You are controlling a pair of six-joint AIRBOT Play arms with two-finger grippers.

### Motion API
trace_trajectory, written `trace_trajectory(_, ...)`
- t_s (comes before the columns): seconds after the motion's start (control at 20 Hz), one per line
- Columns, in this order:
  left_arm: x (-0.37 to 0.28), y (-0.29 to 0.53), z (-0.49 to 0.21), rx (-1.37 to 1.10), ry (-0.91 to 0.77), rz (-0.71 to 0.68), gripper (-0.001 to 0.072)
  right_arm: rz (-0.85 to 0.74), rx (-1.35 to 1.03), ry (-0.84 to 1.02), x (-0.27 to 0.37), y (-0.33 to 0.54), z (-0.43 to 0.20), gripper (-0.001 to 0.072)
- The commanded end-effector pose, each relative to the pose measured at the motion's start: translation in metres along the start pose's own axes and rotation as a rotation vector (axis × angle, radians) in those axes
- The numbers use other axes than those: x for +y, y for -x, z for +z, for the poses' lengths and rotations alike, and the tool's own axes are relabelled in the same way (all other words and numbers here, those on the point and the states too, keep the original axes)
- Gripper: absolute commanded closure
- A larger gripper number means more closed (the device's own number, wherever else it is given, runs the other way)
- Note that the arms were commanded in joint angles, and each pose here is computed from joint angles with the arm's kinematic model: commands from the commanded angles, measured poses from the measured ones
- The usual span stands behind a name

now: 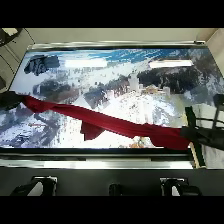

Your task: Fold the shirts.

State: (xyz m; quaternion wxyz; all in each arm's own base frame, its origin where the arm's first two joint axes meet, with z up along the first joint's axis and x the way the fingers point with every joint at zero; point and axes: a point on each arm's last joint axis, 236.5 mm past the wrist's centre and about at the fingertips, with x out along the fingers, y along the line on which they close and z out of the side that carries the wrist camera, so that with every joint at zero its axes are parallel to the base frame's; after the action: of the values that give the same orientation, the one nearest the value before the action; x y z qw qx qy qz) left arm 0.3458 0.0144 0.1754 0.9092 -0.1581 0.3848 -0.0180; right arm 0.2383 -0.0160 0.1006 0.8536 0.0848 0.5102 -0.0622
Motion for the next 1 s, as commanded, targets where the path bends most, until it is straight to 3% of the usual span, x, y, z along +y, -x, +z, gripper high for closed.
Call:
trace_trajectory(0.0,0.020,-0.075,-0.001,0.081,0.067,-0.026,0.0683,0.018,-0.032,-0.062,0.007,-0.070,0.042,0.0675)
trace_trajectory(0.3,0.004,-0.181,0.035,0.125,0.096,-0.168,0.0682,0.237,-0.122,-0.347,0.058,-0.190,0.139,0.0674)
trace_trajectory(0.5,-0.013,-0.234,-0.004,0.248,0.094,-0.191,0.0679,0.326,-0.011,-0.537,0.080,-0.234,0.128,0.0673)
trace_trajectory(0.55,-0.017,-0.242,-0.015,0.282,0.112,-0.193,0.0618,0.330,0.015,-0.549,0.082,-0.239,0.123,0.0669)
trace_trajectory(0.6,-0.021,-0.245,-0.020,0.298,0.118,-0.196,0.0372,0.332,0.014,-0.547,0.082,-0.237,0.124,0.0560)
trace_trajectory(0.65,-0.022,-0.243,-0.022,0.311,0.119,-0.201,0.0047,0.336,0.002,-0.523,0.081,-0.229,0.129,0.0288)
trace_trajectory(0.7,-0.021,-0.235,-0.024,0.339,0.113,-0.208,-0.0013,0.349,-0.014,-0.458,0.079,-0.215,0.138,0.0093)
trace_trajectory(0.8,-0.010,-0.207,-0.034,0.459,0.096,-0.216,-0.0013,0.345,-0.032,-0.324,0.058,-0.182,0.154,0.0082)
trace_trajectory(0.9,0.009,-0.177,-0.064,0.613,0.095,-0.197,0.0163,0.282,-0.016,-0.322,0.010,-0.160,0.158,0.0082)
trace_trajectory(0.95,0.016,-0.166,-0.084,0.681,0.106,-0.185,0.0163,0.262,0.015,-0.355,-0.012,-0.155,0.152,0.0083)
